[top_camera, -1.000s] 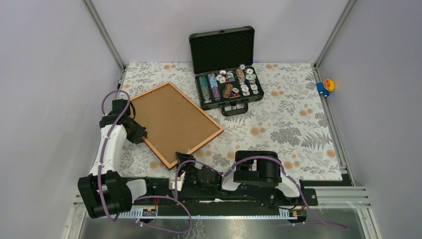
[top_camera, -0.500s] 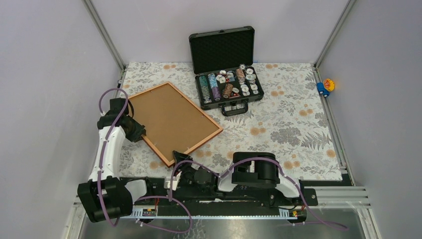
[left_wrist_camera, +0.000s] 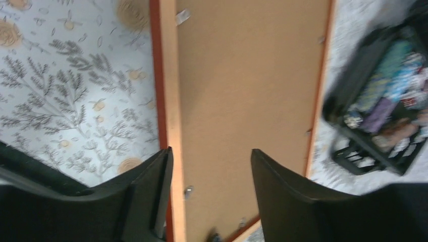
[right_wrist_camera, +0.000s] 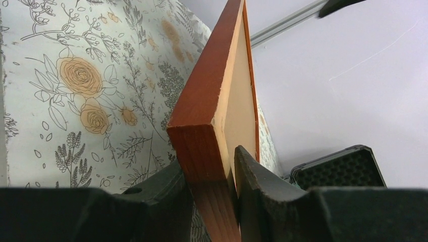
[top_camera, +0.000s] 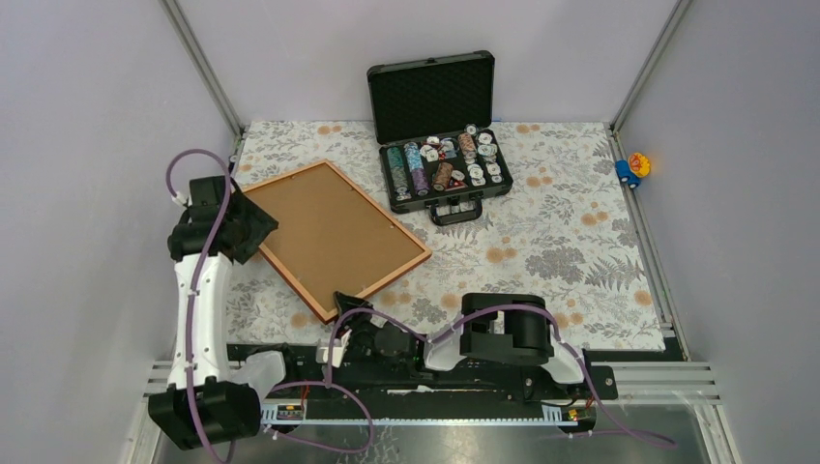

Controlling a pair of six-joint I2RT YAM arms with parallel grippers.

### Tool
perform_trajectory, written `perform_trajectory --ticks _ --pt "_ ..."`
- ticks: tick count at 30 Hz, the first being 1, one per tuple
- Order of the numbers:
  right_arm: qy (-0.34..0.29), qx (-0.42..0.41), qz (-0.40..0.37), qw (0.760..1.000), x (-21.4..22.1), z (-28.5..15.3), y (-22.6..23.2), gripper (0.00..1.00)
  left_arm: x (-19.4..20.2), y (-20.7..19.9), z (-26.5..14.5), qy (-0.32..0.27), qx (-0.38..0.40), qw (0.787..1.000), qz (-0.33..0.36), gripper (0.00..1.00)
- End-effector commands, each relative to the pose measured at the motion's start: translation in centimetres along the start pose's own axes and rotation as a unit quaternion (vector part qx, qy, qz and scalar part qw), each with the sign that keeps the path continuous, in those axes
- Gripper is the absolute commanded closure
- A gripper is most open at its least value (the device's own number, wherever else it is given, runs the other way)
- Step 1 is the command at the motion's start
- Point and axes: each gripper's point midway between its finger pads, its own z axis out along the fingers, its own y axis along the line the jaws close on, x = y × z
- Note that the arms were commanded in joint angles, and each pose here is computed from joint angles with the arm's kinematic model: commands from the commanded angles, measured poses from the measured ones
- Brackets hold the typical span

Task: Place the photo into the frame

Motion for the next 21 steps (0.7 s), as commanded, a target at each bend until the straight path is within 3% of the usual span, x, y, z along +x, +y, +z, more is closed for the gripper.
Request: perform_trajectory --ticks 1,7,11,21 --pt "-0.030 0.051 0.123 0.991 -3.0 0.1 -3.5 1.00 -3.5 -3.3 -3.8 -0.066 0.072 0.995 0.014 0.30" --pt "-0.034 0.081 0.199 0.976 -3.8 -0.1 -5.3 1.00 -4.9 -7.1 -8.1 -0.095 0.159 0.978 0.095 0.14" --pt "-0.047 0.095 0.271 0.957 -4.9 -0.4 -7.2 1.00 -6.1 -9.2 -11.2 -0.131 0.195 0.961 0.144 0.11" --pt "-0.109 0.106 0.473 0.868 -9.4 -1.7 -12.3 1.00 -6.9 -11.9 -15.0 -0.168 0.244 0.938 0.181 0.10"
